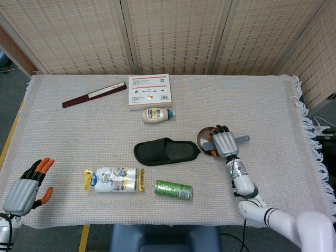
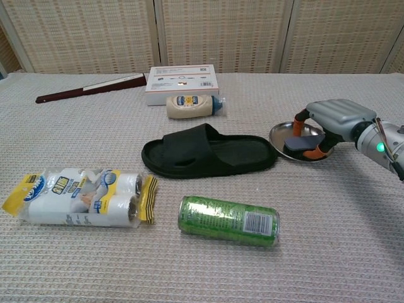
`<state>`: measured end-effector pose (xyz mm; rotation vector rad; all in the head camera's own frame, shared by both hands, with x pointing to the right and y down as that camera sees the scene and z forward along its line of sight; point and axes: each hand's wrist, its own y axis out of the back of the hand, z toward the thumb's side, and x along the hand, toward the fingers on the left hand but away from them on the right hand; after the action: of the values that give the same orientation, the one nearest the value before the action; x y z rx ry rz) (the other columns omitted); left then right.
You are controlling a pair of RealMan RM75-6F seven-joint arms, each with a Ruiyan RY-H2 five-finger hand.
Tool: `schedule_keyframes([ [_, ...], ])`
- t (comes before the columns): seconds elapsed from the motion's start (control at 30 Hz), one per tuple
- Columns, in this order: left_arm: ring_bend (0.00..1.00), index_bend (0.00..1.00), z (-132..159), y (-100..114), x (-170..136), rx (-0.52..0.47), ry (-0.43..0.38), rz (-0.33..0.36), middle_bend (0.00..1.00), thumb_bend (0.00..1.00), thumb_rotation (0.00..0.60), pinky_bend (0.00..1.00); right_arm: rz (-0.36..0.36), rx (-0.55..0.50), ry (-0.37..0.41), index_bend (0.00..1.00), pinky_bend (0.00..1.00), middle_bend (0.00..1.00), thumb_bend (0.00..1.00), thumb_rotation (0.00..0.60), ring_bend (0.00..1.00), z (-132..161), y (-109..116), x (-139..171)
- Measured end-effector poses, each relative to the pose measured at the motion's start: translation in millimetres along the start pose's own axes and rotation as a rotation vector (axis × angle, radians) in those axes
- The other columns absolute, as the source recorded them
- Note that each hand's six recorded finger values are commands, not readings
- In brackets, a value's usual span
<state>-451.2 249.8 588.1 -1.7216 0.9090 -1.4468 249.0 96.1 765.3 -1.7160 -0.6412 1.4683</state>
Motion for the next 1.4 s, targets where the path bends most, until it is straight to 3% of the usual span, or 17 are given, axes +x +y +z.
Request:
schedule_keyframes([
  [0.23,0.0,0.0,0,1,0,-0.001,-0.001,0.004,0.0,0.46,0.6,0.2,-0.01,-0.002,0.0,0.61,0.4,0.41,0.18,0.6,0.25,1,0,0],
  [0.47,0.0,0.0,1,1,-1,-0.002,-0.005,0.003,0.0,0.46,0.6,0.2,-0.055,0.007,0.01,0.78,0.66,0.53,0.21,0.6,0.41,3,5,0],
  [0.57,0.0,0.0,1,0,-1,-0.003,-0.005,0.001,0.0,0.46,0.6,0.2,-0.081,0.012,0.011,0.83,0.73,0.57,0.23,0.6,0.44,4,9,0],
  [0.93,0.0,0.0,1,-1,-1,-0.008,-0.007,-0.007,0.0,0.46,0.6,0.2,-0.129,0.038,0.045,0.94,0.82,0.64,0.29,0.6,0.53,10,20,0],
  [1.17,0.0,0.0,2,-1,-1,-0.012,-0.011,-0.011,0.0,0.6,0.6,0.2,-0.155,0.118,0.158,0.97,0.84,0.66,0.3,0.6,0.57,38,41,-2],
  [1.4,0.0,0.0,4,2,-2,-0.023,-0.022,-0.005,0.0,0.61,0.6,0.2,-0.129,0.251,0.256,0.98,0.84,0.67,0.33,0.6,0.57,68,57,-4],
])
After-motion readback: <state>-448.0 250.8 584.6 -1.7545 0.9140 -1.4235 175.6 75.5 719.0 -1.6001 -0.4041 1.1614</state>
